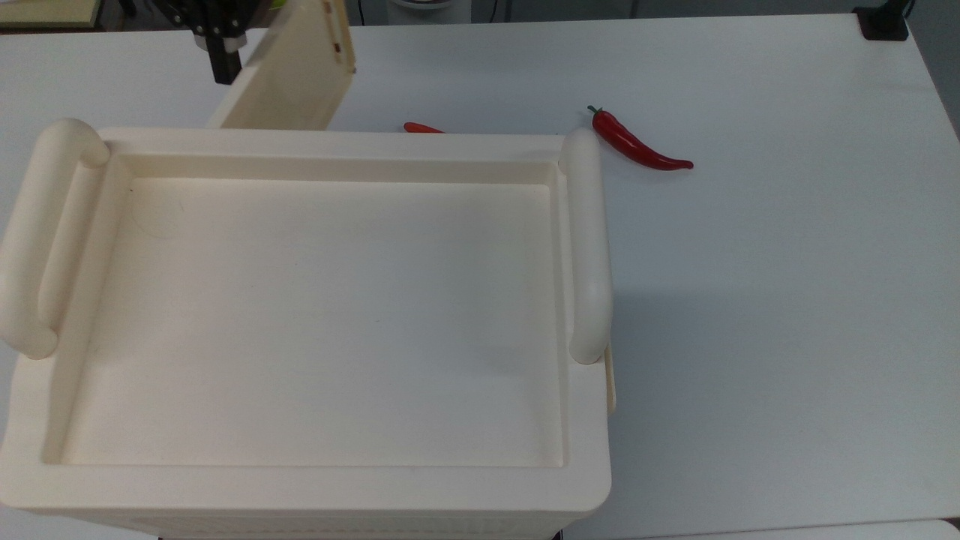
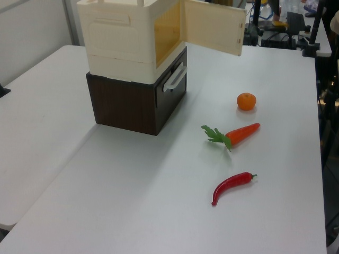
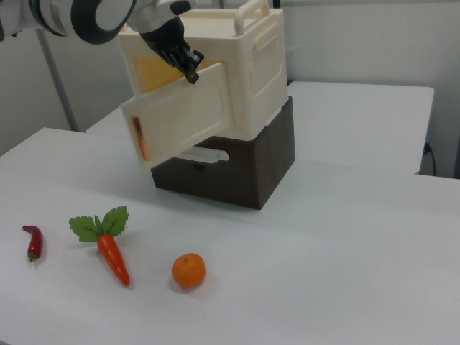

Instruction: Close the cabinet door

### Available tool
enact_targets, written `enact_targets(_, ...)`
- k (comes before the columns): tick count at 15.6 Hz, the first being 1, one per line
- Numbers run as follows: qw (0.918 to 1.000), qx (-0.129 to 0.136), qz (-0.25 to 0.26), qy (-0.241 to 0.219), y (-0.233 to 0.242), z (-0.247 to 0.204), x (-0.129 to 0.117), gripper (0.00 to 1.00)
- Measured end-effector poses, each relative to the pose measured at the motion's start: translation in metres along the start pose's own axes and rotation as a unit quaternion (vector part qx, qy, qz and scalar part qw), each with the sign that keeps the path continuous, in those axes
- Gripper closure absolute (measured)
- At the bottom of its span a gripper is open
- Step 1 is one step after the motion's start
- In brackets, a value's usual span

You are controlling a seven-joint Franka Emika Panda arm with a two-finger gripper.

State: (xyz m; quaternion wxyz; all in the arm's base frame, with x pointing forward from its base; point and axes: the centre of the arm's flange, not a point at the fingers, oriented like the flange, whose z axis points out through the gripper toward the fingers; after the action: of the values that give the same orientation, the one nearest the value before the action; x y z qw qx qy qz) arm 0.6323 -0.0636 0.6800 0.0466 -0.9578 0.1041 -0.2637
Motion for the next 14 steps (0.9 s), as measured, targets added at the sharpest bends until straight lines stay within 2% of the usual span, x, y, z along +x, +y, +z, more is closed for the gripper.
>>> enact_targets(6,0.9974,0.021,0.017,0.067,-0.040,0.045,0.010,0.99)
enact_targets(14,0.9968,0.022,0.022,0.074,-0.041,0.052,0.011,0.98)
